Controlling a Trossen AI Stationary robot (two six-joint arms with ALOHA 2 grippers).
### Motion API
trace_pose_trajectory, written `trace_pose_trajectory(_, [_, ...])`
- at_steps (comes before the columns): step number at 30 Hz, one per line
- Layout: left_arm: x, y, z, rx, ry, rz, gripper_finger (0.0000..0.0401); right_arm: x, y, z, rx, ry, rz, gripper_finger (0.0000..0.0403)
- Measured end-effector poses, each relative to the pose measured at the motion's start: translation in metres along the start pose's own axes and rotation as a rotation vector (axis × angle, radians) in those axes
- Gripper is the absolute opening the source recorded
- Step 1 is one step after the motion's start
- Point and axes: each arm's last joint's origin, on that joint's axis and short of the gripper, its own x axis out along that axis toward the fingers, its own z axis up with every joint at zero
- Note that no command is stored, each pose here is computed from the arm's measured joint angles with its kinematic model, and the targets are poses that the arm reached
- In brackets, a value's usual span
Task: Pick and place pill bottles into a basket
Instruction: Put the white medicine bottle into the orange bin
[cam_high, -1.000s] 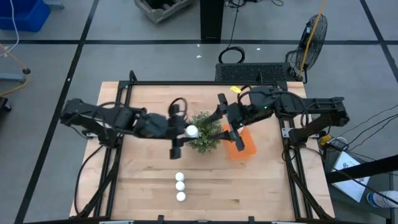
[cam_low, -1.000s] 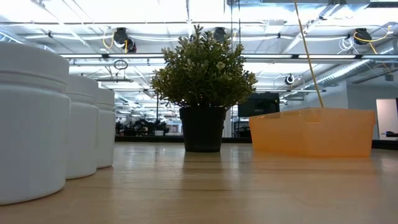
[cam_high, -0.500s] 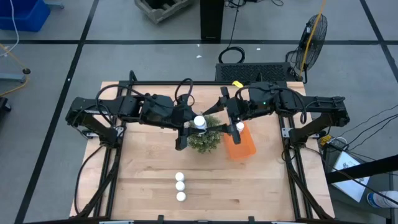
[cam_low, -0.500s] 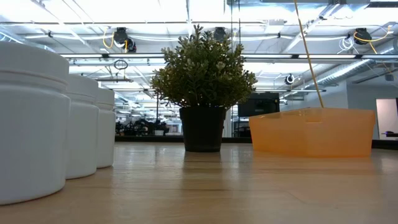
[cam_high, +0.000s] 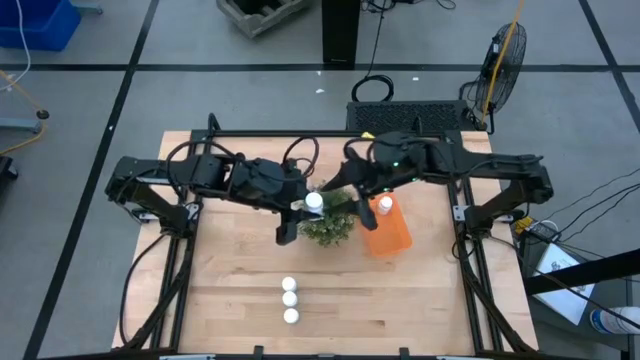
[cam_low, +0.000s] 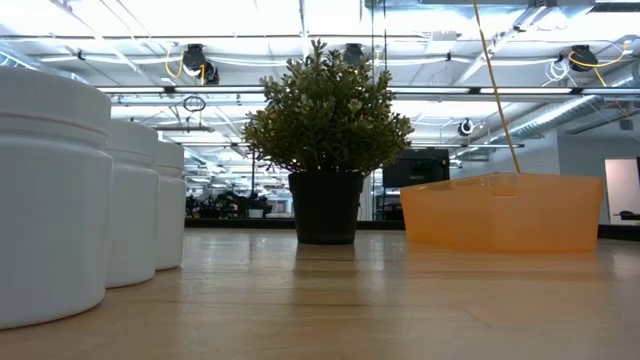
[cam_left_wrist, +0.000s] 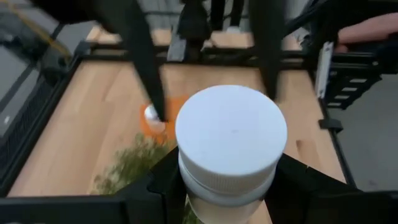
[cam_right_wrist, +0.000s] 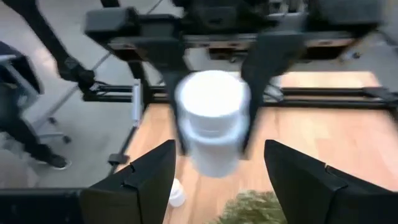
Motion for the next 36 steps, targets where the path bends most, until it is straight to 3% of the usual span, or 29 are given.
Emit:
trace_pose_trajectory(8, [0.001,0.004,-0.011,-0.037,0.115,0.024,0.0169,0.008,-0.001,0.002,-0.013,-0.035,0.004,0.0239])
trace_pose_trajectory(29, [0.001,0.000,-0.012,-0.066,0.121,0.014,0.0169,0.043,-0.010,-0.007,0.004,-0.012,0.028,0.0235])
trace_pose_trajectory(33, [0.000,0.000,-0.014,-0.066,0.137,0.014,0.0169,0.047,-0.011,-0.007,0.005,-0.016,0.028,0.0214])
trace_pose_trajectory(36, [0.000,0.000,-0.014,-0.072,0.139,0.017,0.0169,0.047,-0.011,-0.007,0.001,-0.024,0.029,0.0177])
